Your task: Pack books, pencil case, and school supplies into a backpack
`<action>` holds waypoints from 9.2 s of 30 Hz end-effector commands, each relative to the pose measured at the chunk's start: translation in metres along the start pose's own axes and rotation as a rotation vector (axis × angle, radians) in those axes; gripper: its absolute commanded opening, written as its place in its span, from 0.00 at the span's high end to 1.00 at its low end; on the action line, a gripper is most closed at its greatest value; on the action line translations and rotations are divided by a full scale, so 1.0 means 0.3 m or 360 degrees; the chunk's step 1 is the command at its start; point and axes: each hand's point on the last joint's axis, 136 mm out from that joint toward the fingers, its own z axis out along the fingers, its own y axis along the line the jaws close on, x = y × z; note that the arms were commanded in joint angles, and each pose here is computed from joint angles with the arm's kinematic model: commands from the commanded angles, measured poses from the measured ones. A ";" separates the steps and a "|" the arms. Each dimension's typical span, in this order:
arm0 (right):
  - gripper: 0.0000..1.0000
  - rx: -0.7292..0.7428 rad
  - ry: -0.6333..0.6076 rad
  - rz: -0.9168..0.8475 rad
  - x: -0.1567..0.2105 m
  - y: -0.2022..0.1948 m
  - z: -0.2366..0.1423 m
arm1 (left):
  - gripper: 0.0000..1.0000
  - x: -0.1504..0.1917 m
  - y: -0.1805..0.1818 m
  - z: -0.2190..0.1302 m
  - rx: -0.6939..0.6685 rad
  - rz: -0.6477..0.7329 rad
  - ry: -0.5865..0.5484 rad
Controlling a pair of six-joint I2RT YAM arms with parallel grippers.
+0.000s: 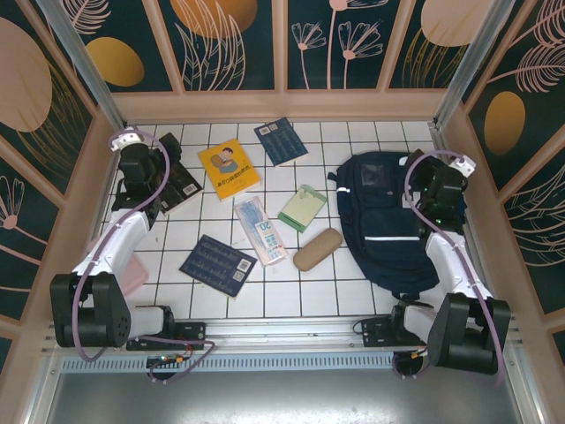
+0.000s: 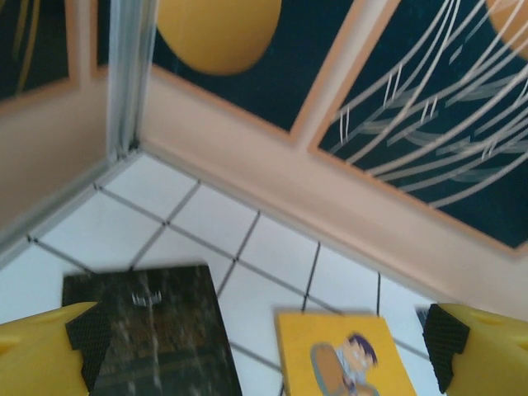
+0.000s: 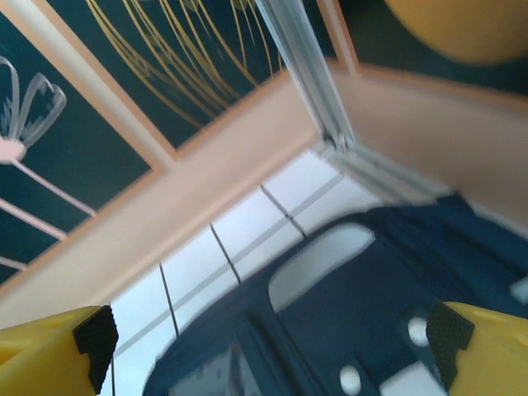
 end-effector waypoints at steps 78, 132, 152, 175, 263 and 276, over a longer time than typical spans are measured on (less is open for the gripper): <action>0.30 0.0198 0.1233 0.0091 0.648 -0.117 -0.120 | 0.66 1.114 -0.650 -0.252 0.0416 0.0211 0.1455; 0.45 -0.0135 0.1251 0.0192 0.529 0.116 0.163 | 1.00 0.783 -0.720 0.118 0.0228 0.0746 0.0996; 1.00 -0.0168 0.1545 0.0555 0.696 0.168 -0.129 | 1.00 0.773 -0.855 0.389 0.0305 0.0803 0.0938; 1.00 -0.0261 0.1579 0.0447 0.747 0.286 0.032 | 0.61 0.788 -0.875 -0.125 0.0536 0.0434 0.0985; 1.00 -0.0344 0.1573 0.0526 0.720 0.237 -0.016 | 1.00 1.272 -0.842 -0.235 0.0271 0.0323 0.1154; 1.00 -0.0446 0.1511 0.0356 0.651 0.371 -0.122 | 0.99 1.166 -0.848 -0.144 0.0182 0.0350 0.1036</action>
